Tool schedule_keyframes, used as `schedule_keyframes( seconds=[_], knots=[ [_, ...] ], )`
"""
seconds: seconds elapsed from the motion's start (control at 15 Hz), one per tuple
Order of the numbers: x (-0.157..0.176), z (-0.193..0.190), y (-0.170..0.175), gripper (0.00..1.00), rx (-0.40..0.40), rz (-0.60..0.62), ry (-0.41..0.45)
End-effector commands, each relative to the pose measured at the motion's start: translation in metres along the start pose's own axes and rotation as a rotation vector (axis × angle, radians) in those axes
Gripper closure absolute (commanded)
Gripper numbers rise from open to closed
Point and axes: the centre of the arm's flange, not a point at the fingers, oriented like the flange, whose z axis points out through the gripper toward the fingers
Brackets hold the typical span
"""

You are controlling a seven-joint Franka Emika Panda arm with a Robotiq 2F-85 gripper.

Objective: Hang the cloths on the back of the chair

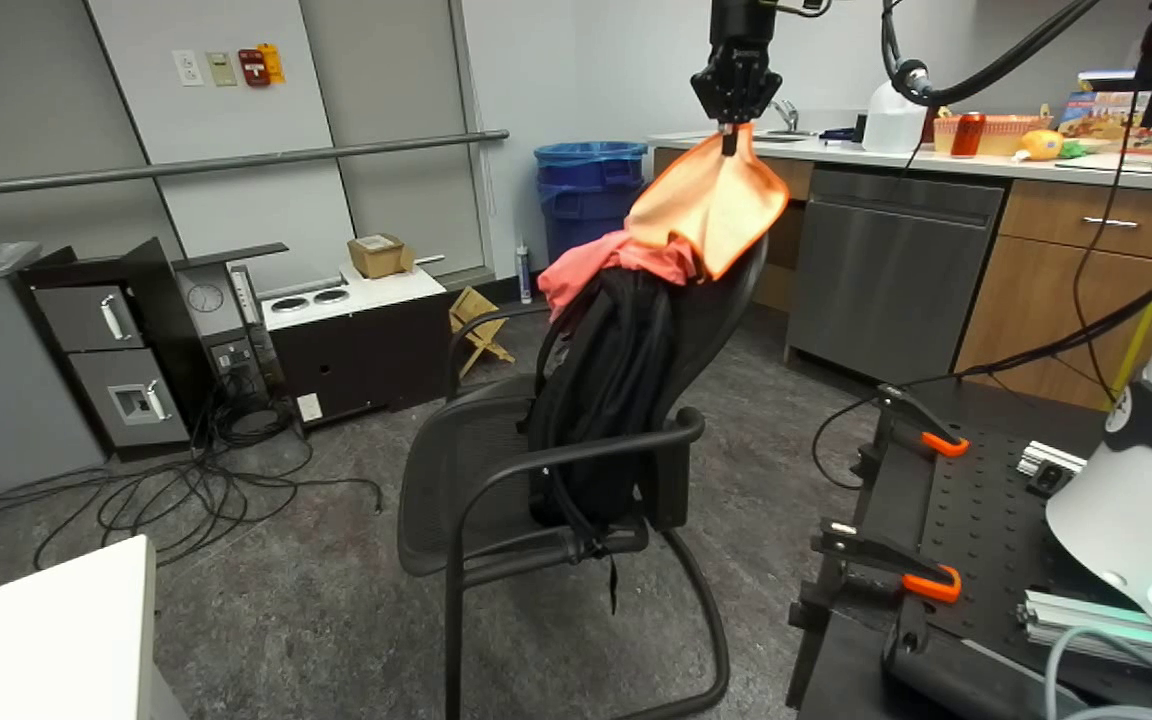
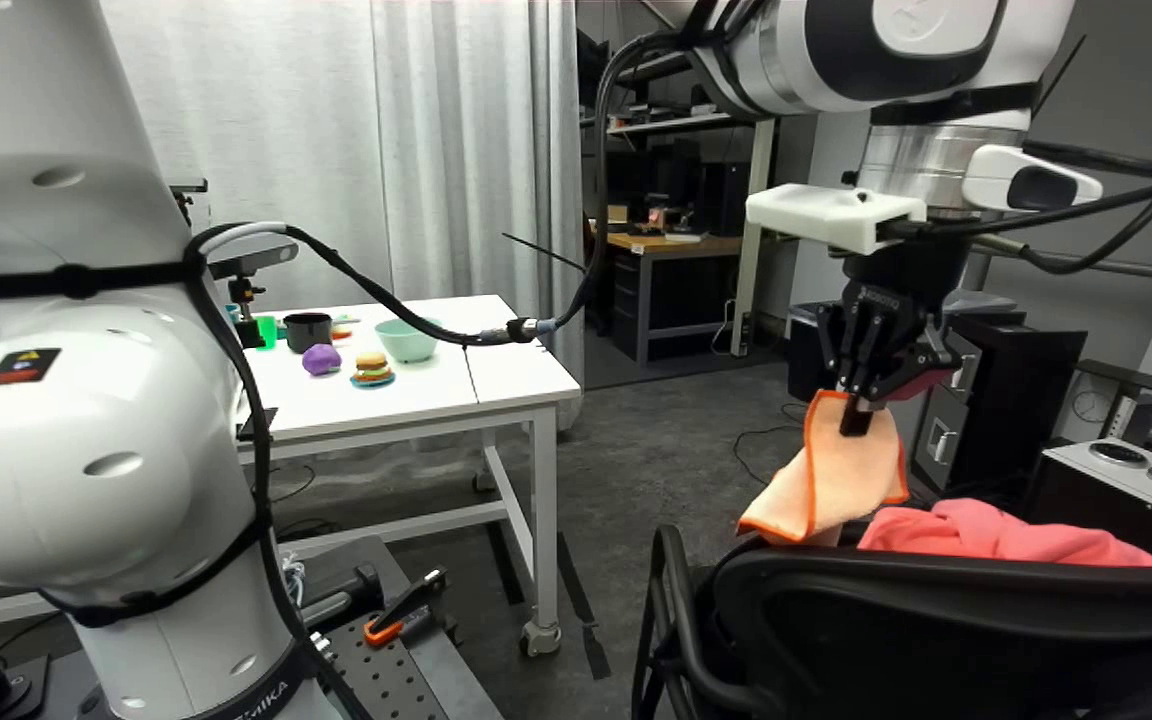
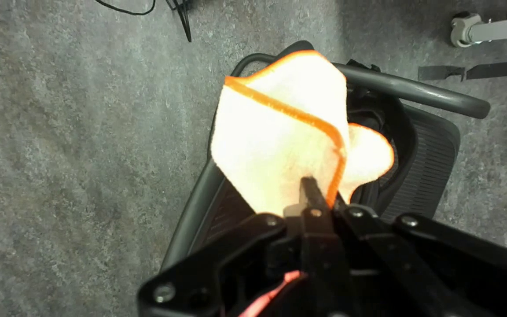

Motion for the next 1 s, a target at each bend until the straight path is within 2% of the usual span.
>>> schedule_keyframes(
  seconds=[0.0, 0.67, 0.8, 0.87, 0.93],
  knots=[
    [-0.004, 0.006, 0.024, 0.99, 0.013, 0.024, -0.024],
    [0.007, 0.042, 0.052, 0.99, -0.061, 0.137, -0.067],
    [0.01, 0.047, 0.058, 0.99, -0.091, 0.18, -0.054],
    [0.011, 0.048, 0.061, 0.72, -0.109, 0.196, -0.049],
    [0.013, 0.049, 0.064, 0.71, -0.126, 0.212, -0.043]
  ],
)
